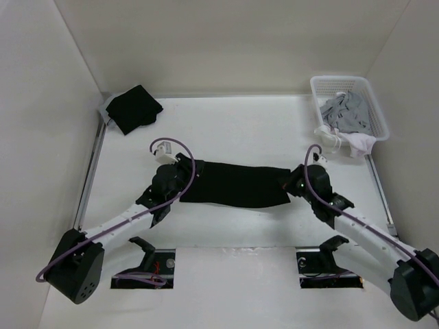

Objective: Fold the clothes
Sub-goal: Fold the tank top

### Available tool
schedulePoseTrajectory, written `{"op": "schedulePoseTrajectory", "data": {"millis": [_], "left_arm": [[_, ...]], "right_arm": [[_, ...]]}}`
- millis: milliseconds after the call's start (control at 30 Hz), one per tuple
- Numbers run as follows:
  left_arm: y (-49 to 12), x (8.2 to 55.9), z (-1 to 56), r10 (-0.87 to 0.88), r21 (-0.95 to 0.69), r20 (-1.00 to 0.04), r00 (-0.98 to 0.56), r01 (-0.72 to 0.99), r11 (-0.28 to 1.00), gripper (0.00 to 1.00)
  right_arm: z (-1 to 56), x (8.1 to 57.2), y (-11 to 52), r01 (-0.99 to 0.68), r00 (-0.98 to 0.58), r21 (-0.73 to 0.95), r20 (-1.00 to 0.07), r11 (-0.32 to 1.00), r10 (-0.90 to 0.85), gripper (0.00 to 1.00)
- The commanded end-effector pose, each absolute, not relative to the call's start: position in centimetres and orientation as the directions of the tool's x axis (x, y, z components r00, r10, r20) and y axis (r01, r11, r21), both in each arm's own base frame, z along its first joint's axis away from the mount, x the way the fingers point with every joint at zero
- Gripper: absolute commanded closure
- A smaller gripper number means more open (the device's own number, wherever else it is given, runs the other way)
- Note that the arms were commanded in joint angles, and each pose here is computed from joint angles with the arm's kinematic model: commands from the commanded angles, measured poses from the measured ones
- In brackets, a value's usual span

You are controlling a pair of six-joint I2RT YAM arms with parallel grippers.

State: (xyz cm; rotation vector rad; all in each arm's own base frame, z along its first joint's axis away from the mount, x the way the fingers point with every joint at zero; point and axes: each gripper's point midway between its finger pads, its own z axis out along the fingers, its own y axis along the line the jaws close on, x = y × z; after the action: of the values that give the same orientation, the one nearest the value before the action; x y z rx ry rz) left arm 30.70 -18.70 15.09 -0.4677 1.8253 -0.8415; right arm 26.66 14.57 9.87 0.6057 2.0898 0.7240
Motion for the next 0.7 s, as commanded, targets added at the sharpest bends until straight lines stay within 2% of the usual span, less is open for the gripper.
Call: {"op": "schedulePoseTrajectory", "data": {"millis": [0, 133, 300, 600, 667], "left_arm": [[-18.0, 31.3, 19.1, -0.695, -0.758, -0.64, -0.328, 0.121, 0.641, 0.69], [-16.3, 30.8, 20.4, -0.706, -0.758, -0.644, -0.293, 0.119, 0.642, 0.69], [-13.7, 30.1, 21.0, -0.724, -0.762, -0.64, -0.258, 0.094, 0.64, 0.69], [-11.3, 29.5, 21.4, -0.751, -0.785, -0.616, -0.236, 0.106, 0.61, 0.69], [-10.8, 29.5, 21.5, -0.761, -0.792, -0.608, -0.225, 0.105, 0.602, 0.69]], "right_arm": [[13.6, 26.5, 15.6, 0.082, -0.584, 0.578, -0.632, 0.812, 0.509, 1.0], [16.5, 27.2, 21.0, -0.034, -0.648, 0.533, -0.656, 0.846, 0.387, 1.0], [17.1, 28.7, 29.1, -0.117, -0.716, 0.493, -0.643, 0.862, 0.271, 1.0], [13.7, 29.8, 41.9, -0.209, -0.79, 0.405, -0.606, 0.89, 0.09, 0.99], [12.4, 29.8, 43.9, -0.219, -0.797, 0.385, -0.601, 0.897, 0.064, 0.93]]}}
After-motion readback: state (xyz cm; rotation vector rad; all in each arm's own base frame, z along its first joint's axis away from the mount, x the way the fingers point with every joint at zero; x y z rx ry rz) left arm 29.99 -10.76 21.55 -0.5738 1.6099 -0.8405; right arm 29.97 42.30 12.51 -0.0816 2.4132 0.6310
